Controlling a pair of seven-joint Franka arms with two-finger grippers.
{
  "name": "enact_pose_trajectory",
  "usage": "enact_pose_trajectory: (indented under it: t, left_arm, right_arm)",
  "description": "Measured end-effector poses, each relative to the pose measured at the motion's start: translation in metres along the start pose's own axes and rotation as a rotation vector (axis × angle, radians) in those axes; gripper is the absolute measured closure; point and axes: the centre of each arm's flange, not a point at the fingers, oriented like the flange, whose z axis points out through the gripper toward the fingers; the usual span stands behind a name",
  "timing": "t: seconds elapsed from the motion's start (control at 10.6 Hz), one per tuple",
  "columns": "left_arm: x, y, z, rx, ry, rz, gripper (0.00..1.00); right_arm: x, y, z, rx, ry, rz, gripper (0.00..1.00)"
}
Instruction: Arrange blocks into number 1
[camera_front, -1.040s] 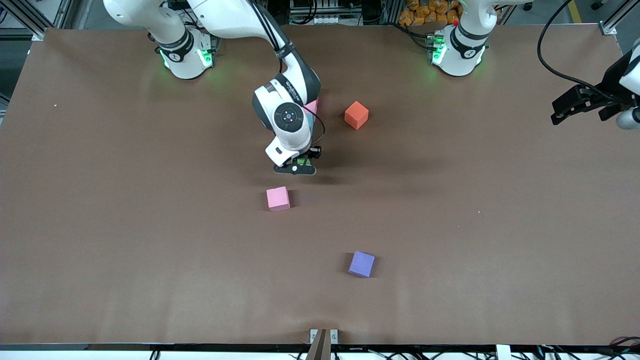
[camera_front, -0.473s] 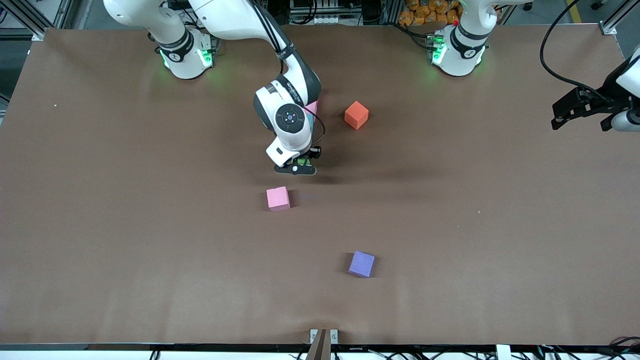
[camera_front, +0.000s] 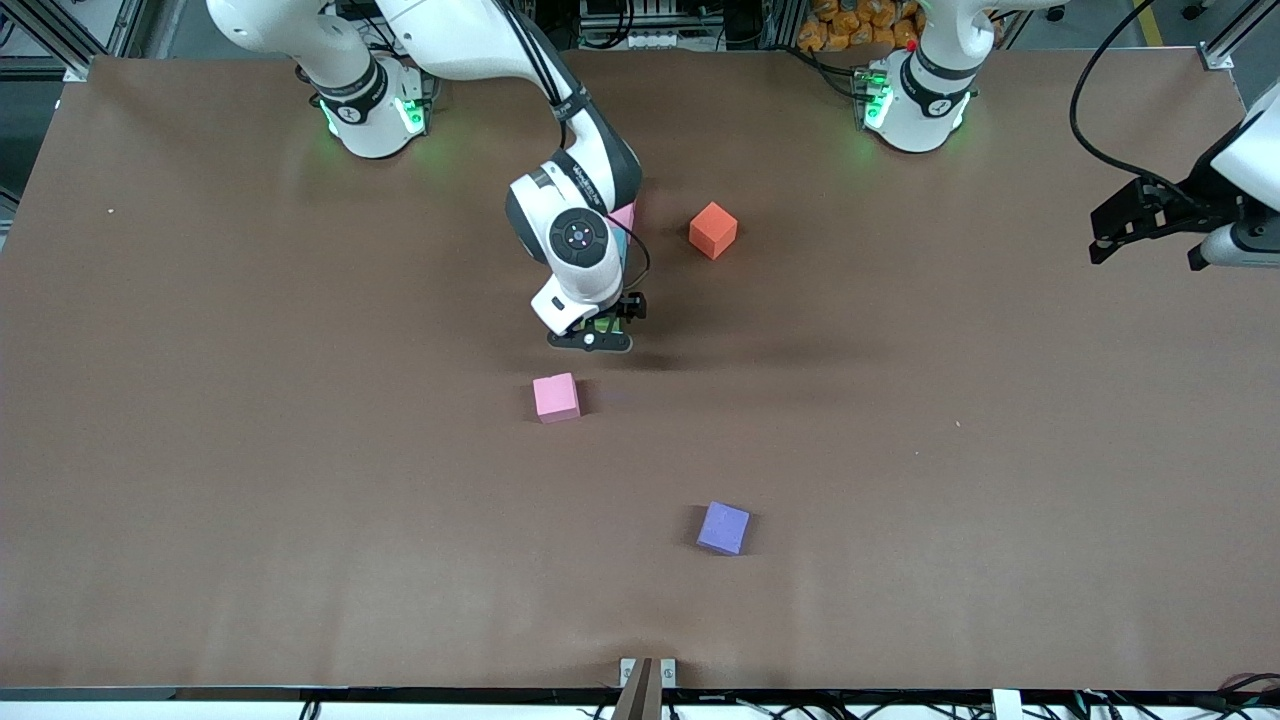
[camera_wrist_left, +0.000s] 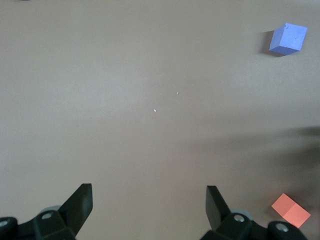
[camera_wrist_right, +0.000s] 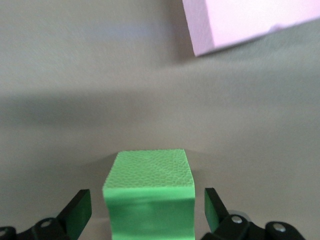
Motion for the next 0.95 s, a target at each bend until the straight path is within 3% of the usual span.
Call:
enact_pose_trajectory:
  t: [0.47,0.95]
  left_arm:
    - [0.003,0.009,0.004,-0.021,-0.005,-0.025,0.0]
    - [0.004,0.01,0.004,-0.023,0.001,-0.027,0.0]
  right_arm:
    - [0.068,0.061,-0.145,0.059,0.028,0.051,0.0]
    - [0.11,0.148,-0.274,0.009,0.048,0.084,0.0]
